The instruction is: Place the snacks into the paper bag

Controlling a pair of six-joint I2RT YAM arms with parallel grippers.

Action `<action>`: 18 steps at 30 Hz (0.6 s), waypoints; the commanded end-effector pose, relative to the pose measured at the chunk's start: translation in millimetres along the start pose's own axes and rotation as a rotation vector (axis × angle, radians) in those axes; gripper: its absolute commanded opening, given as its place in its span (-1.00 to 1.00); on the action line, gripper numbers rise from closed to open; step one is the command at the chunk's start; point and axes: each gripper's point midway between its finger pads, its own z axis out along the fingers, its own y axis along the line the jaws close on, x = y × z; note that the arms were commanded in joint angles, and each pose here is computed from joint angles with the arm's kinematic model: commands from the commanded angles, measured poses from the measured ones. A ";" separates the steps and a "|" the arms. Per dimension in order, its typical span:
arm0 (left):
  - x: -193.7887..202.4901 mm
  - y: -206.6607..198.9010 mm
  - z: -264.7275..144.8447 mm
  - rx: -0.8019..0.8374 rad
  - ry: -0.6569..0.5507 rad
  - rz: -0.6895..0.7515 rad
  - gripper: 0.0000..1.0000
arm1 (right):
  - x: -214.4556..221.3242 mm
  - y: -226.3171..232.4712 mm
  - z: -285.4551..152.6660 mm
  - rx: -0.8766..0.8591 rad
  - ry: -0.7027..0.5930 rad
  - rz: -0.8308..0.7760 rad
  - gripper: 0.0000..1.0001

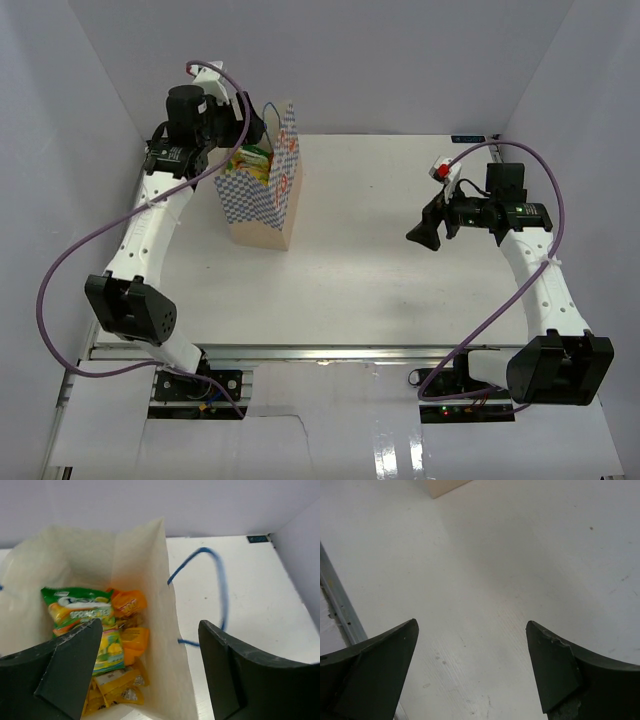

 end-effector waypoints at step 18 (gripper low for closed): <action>79.2 -88.5 -225.2 0.440 -0.234 -0.049 0.96 | -27.0 -84.4 -75.7 0.755 -0.048 0.244 0.80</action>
